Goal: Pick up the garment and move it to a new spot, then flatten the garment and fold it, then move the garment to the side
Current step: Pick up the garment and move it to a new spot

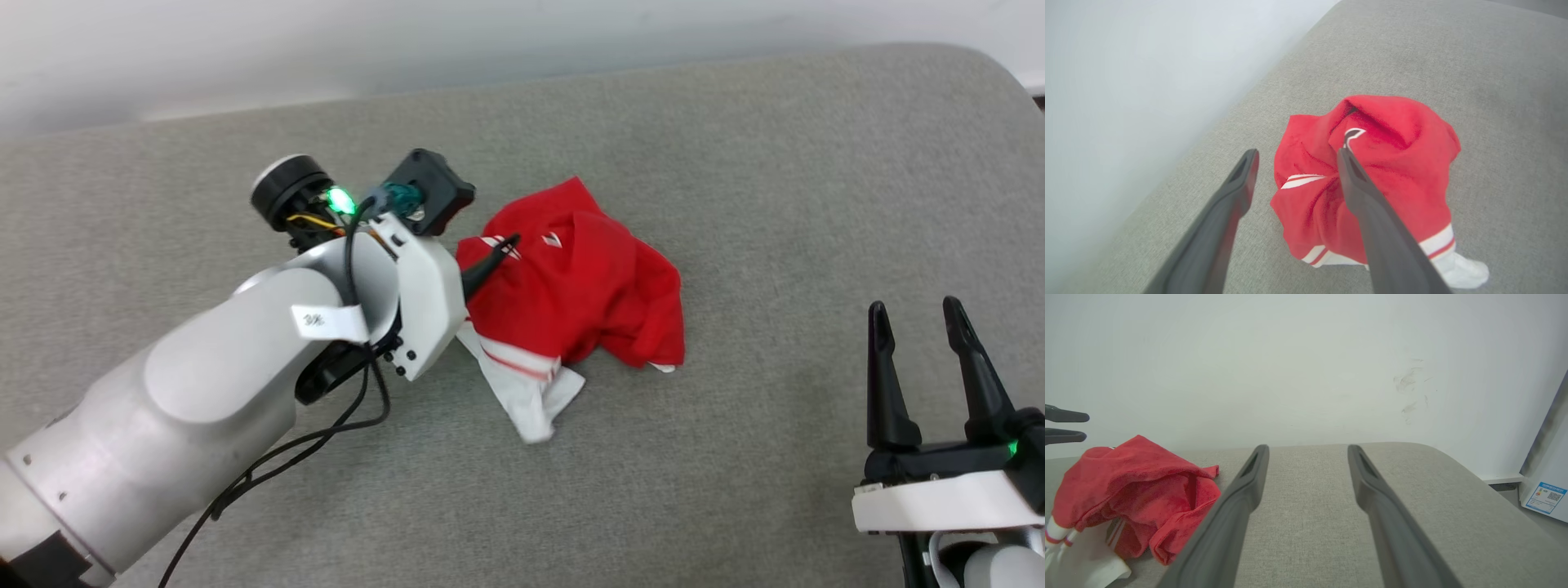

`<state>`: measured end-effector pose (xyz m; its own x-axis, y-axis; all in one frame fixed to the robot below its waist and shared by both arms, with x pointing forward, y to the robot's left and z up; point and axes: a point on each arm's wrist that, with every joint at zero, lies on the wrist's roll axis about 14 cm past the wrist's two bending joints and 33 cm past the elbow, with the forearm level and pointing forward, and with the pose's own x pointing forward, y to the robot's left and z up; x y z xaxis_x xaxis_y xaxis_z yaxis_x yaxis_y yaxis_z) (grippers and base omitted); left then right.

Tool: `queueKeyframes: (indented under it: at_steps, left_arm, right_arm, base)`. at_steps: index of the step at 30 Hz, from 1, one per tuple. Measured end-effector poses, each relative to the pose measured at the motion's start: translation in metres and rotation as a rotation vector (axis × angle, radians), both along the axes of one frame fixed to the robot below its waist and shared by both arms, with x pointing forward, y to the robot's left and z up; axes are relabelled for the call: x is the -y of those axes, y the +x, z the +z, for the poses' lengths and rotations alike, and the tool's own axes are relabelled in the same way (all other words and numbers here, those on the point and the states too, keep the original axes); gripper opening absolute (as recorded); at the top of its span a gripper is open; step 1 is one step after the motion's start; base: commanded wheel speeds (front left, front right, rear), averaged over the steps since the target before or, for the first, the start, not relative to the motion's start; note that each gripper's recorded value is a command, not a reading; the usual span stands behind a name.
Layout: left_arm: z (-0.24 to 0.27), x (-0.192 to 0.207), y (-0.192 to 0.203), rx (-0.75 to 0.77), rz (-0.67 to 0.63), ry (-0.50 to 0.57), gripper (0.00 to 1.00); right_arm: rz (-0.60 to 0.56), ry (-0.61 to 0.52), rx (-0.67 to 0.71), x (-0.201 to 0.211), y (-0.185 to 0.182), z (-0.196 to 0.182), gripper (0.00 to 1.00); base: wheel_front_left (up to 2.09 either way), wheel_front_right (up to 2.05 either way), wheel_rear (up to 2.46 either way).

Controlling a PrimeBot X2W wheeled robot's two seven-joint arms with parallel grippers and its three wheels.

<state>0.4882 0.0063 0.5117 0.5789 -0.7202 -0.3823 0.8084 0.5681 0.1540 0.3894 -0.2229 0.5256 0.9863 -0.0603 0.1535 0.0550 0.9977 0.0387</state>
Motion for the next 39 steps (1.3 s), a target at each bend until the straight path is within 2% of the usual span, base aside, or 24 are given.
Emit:
queueKeyframes:
  at_steps: [10,15,21,33,39]
  left_arm:
    - [0.045,-0.072,-0.003,0.284,0.307,-0.213,1.0]
    - [0.044,-0.12,-0.011,0.354,0.508,-0.237,1.0]
    - [0.068,-0.151,-0.028,0.478,0.682,-0.297,1.0]
    - [0.056,-0.19,-0.073,0.541,0.901,-0.34,1.0]
    - [0.038,-0.198,-0.092,0.511,0.965,-0.343,1.0]
  right_arm:
    - [0.066,-0.003,0.032,-0.022,-0.001,0.011,1.0]
    - [0.096,-0.005,0.037,-0.032,0.0,0.012,1.0]
    - [0.128,-0.01,0.043,-0.043,0.005,0.013,1.0]
    - [0.169,-0.008,0.05,-0.057,0.006,0.016,1.0]
    - [0.173,-0.008,0.049,-0.058,0.003,0.016,1.0]
  base:
    - [0.0,0.0,0.0]
    - [0.0,0.0,0.0]
    - [0.0,0.0,0.0]
    - [0.0,0.0,0.0]
    - [0.0,0.0,0.0]
